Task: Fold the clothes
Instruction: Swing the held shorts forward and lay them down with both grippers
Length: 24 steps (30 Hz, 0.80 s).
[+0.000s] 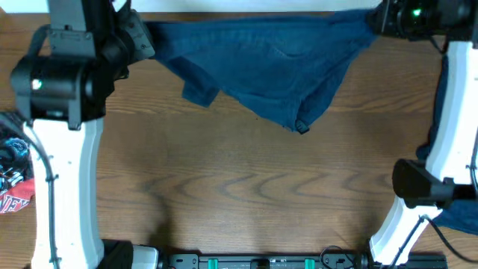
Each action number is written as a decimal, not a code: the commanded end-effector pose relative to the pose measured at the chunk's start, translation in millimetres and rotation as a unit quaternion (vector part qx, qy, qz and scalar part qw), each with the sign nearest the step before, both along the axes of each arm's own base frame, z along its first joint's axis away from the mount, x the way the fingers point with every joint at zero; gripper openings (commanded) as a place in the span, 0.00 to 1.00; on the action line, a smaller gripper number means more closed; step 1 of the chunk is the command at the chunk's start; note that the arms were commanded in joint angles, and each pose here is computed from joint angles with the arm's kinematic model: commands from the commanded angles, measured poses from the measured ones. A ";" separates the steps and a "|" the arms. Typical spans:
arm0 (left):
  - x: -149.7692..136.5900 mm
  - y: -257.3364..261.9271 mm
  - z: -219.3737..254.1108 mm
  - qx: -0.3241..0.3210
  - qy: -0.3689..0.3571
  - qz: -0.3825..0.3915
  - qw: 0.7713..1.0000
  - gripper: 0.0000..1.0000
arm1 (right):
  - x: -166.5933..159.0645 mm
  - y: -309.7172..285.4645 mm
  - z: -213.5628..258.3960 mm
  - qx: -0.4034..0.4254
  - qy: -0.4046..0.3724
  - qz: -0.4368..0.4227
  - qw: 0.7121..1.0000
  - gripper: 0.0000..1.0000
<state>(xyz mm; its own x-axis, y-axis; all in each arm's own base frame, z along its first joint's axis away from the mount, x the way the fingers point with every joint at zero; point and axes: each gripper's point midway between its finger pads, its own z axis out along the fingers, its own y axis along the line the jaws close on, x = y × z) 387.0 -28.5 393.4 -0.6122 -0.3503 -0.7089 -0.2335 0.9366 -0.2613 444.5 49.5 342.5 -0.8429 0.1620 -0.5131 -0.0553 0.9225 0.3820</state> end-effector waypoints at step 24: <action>85.3 -27.7 -250.4 0.035 0.298 -0.013 0.954 0.06 | 49.7 -13.8 -192.1 -0.061 0.213 -0.013 0.975 0.63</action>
